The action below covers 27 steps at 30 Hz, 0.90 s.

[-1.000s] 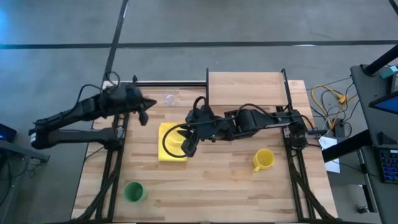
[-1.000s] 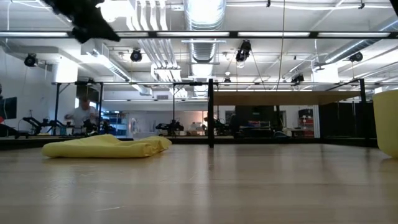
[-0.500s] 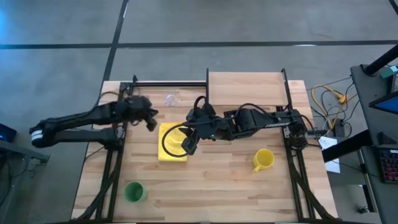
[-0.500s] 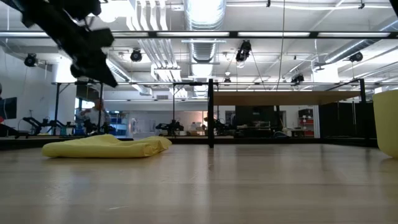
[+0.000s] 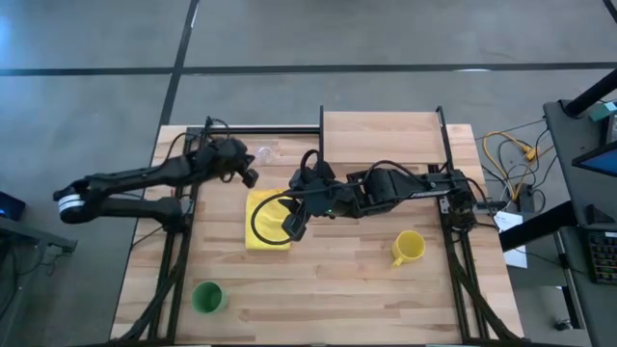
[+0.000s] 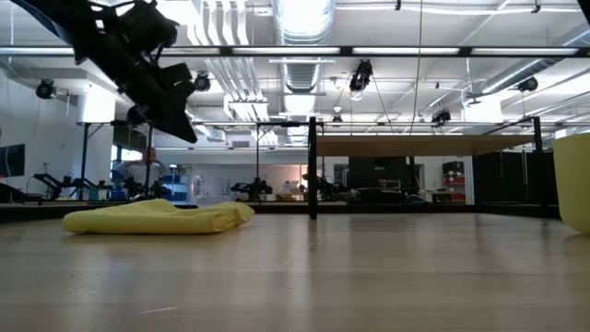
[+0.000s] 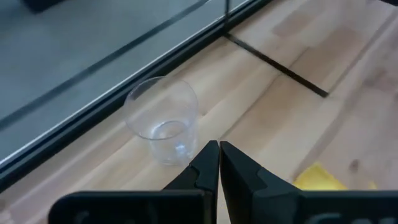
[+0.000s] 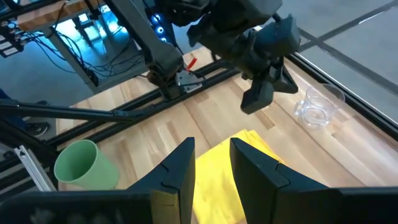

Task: Stack small to large cups/mugs on shelf
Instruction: Put the transparent mug on the shelf

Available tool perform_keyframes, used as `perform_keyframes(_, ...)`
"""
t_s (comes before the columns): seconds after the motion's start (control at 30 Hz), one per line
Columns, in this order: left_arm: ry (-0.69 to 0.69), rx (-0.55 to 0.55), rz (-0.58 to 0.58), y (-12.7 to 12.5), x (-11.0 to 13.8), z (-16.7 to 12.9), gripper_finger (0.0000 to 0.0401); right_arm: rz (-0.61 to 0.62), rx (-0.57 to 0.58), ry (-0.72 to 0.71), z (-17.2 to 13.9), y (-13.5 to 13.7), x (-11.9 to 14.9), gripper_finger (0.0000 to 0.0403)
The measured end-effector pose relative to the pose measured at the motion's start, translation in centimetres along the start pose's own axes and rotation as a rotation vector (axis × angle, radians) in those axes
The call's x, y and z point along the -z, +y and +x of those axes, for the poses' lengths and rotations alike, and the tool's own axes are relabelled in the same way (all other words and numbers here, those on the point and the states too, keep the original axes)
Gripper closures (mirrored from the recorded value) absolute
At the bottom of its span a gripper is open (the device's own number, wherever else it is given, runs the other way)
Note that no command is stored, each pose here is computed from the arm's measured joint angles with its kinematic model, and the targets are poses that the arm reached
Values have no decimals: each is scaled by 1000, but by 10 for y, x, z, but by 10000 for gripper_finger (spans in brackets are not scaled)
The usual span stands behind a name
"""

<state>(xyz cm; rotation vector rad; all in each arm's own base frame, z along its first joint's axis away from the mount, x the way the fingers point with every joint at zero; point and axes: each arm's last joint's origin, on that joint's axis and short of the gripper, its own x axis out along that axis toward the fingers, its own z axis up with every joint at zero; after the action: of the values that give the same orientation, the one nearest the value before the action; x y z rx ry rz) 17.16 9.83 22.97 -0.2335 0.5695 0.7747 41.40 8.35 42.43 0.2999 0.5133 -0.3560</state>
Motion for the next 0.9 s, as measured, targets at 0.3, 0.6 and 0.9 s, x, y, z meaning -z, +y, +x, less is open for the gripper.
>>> perform_keyframes(0.3, 16, 52, -160, 11, -3, 20, 401, -8, 8, 14, 0, -1, 1, 307)
perform_keyframes(0.6, 103, 36, -200, 8, 6, 40, 401, -16, 16, 28, 0, -2, 3, 307)
perform_keyframes(0.9, 171, 43, -226, 6, 13, 52, 401, -15, 16, 28, 0, -2, 3, 307)
